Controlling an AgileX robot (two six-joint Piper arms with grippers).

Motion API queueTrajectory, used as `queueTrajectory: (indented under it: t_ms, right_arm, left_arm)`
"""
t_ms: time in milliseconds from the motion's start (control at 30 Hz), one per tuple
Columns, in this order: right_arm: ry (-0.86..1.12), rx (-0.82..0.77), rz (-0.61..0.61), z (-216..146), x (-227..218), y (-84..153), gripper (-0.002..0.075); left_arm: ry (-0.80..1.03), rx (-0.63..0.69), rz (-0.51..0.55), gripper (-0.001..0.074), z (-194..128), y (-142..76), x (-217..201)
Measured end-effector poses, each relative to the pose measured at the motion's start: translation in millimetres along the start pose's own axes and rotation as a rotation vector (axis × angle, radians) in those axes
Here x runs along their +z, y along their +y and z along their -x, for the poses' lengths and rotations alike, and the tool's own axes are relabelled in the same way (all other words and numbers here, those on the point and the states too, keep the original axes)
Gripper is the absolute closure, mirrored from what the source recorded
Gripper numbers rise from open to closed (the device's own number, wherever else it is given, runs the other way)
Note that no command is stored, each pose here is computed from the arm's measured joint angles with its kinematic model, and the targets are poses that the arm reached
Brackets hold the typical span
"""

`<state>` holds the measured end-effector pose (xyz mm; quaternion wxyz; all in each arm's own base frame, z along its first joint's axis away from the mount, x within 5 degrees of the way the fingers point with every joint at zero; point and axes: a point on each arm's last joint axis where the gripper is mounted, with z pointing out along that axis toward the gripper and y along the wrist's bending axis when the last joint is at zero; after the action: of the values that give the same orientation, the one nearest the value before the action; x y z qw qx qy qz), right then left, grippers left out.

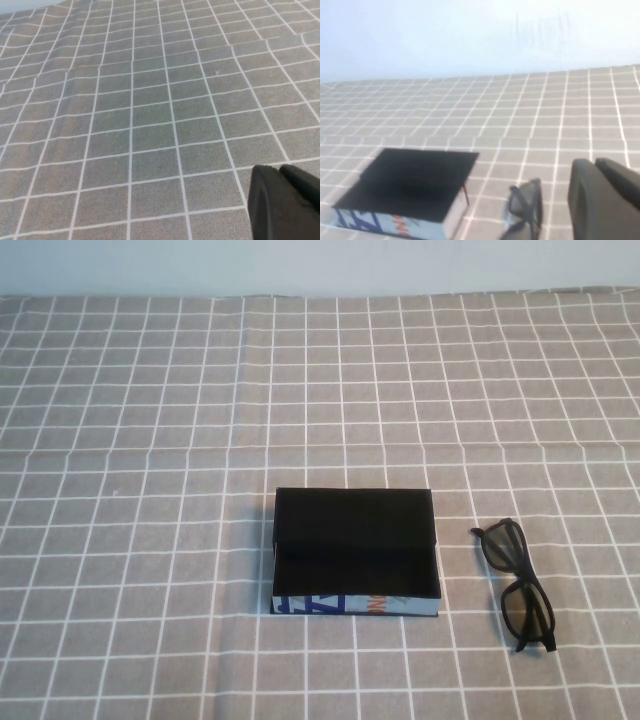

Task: Take glasses out of glasses case

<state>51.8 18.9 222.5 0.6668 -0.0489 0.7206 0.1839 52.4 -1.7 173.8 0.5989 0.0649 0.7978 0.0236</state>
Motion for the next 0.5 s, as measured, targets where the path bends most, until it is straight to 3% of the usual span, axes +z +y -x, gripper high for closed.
queueTrajectory:
  t_ms: [333, 500]
  right_arm:
    - [0.036, 0.046, -0.318, -24.4, -1.6, -21.3, 0.0742]
    - [0.067, 0.060, -0.329, -36.1, -0.1, -24.2, 0.0742]
  left_arm:
    - [0.000, 0.000, 0.000, 0.0739, 0.0, 0.0, 0.0]
    - [0.000, 0.000, 0.000, 0.0739, 0.0, 0.0, 0.0]
